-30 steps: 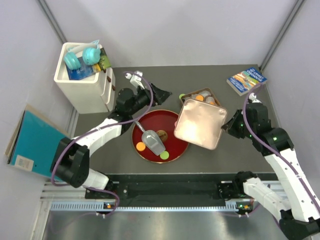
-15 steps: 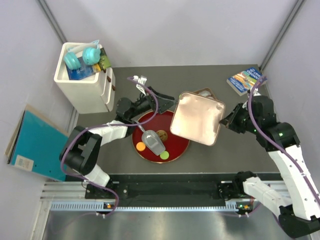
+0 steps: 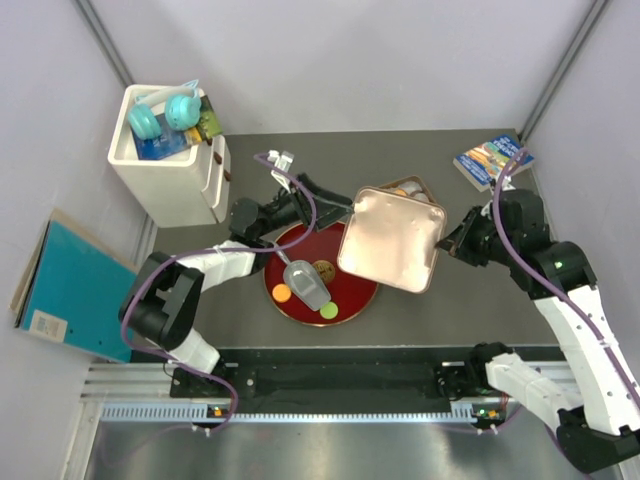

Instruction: Pack the cookies

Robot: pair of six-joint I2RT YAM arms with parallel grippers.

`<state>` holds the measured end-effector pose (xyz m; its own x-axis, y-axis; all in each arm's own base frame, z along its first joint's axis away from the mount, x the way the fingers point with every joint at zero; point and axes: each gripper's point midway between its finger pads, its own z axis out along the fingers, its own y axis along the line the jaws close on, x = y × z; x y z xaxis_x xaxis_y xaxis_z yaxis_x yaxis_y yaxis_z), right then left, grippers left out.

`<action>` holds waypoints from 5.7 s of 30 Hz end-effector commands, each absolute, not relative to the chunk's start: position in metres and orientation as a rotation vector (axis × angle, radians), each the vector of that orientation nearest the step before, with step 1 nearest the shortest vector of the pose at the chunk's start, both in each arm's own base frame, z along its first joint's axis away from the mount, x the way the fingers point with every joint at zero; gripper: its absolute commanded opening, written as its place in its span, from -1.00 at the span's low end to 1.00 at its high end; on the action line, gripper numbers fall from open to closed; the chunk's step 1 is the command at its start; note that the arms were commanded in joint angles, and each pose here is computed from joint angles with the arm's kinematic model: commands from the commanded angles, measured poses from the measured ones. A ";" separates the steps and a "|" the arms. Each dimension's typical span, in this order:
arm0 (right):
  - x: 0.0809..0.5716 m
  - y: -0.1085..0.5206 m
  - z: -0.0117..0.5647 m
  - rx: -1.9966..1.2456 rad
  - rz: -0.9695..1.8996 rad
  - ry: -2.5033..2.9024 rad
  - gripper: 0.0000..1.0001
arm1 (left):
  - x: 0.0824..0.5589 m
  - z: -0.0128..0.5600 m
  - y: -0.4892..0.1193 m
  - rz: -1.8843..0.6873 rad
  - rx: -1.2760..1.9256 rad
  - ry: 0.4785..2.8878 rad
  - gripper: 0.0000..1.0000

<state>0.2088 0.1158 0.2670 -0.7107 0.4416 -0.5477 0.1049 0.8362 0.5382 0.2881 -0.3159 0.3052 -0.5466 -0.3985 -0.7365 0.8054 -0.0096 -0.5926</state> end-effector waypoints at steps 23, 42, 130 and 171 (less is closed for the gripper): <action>0.223 0.134 0.289 0.318 0.718 2.269 -1.00 | 0.258 0.305 -0.339 -1.797 0.607 1.355 -0.61; 0.197 0.117 0.333 0.247 0.690 2.167 0.49 | 0.283 0.323 -0.344 -1.730 0.581 1.346 -1.00; 0.310 0.189 0.216 0.258 1.188 2.382 -0.54 | 0.211 0.329 -0.353 0.578 0.881 0.491 -1.00; 0.361 0.150 0.321 0.265 1.029 2.075 -1.00 | 0.286 0.319 -0.217 0.478 0.286 1.150 0.90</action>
<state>0.3304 0.1663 0.2871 -0.7810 0.4451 -0.4381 -0.0839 0.6204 0.7798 0.2944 -0.2769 0.2698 0.3068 0.8086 -0.5021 -0.0751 0.5465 0.8341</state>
